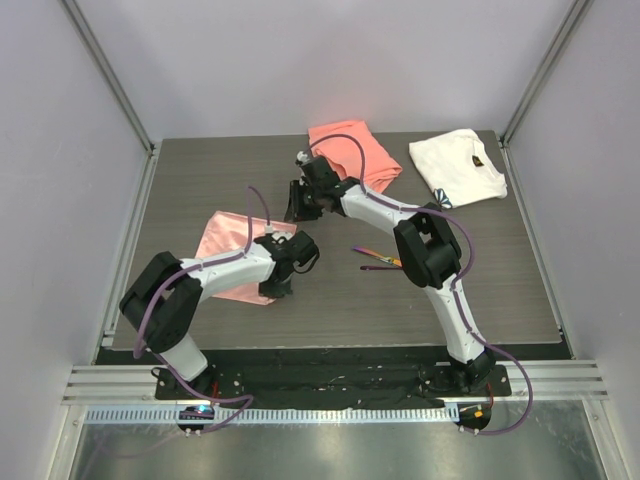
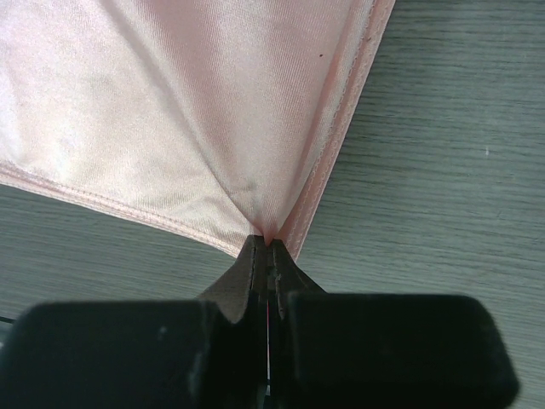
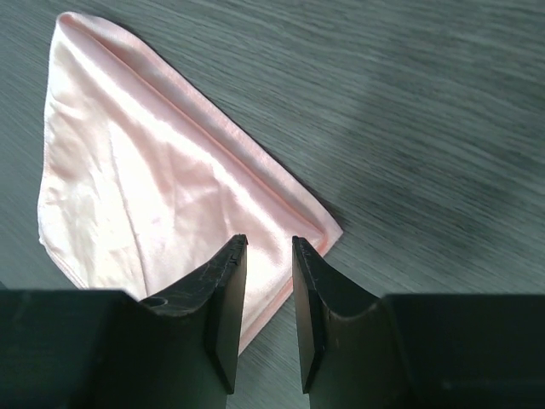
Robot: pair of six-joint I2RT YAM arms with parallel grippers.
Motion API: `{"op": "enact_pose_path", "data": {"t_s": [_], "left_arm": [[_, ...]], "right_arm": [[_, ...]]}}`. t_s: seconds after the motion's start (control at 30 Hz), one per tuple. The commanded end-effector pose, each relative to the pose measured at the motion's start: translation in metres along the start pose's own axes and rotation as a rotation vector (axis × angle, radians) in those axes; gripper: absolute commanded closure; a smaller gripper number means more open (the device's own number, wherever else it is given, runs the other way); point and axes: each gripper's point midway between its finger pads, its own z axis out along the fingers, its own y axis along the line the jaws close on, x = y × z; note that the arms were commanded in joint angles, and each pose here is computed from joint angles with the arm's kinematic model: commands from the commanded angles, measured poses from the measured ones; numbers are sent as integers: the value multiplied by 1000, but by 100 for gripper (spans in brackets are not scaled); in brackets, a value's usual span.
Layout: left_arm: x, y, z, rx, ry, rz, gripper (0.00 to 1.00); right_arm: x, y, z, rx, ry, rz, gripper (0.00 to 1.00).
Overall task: Fold the napkin into a case and place the utensils inside
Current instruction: Smooth out the lower triangle-folded napkin at the center of the board.
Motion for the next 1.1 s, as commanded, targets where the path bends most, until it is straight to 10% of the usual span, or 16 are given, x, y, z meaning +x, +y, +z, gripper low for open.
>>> {"op": "enact_pose_path", "data": {"t_s": [0.0, 0.77, 1.07], "left_arm": [[-7, -1, -2, -13, -27, -7, 100], [-5, 0, -3, -10, -28, -1, 100], [-3, -2, -1, -6, -19, -1, 100]], "right_arm": [[-13, 11, 1, -11, -30, -44, 66], [29, -17, 21, 153, 49, -186, 58], [34, -28, 33, 266, 41, -262, 71]]}}
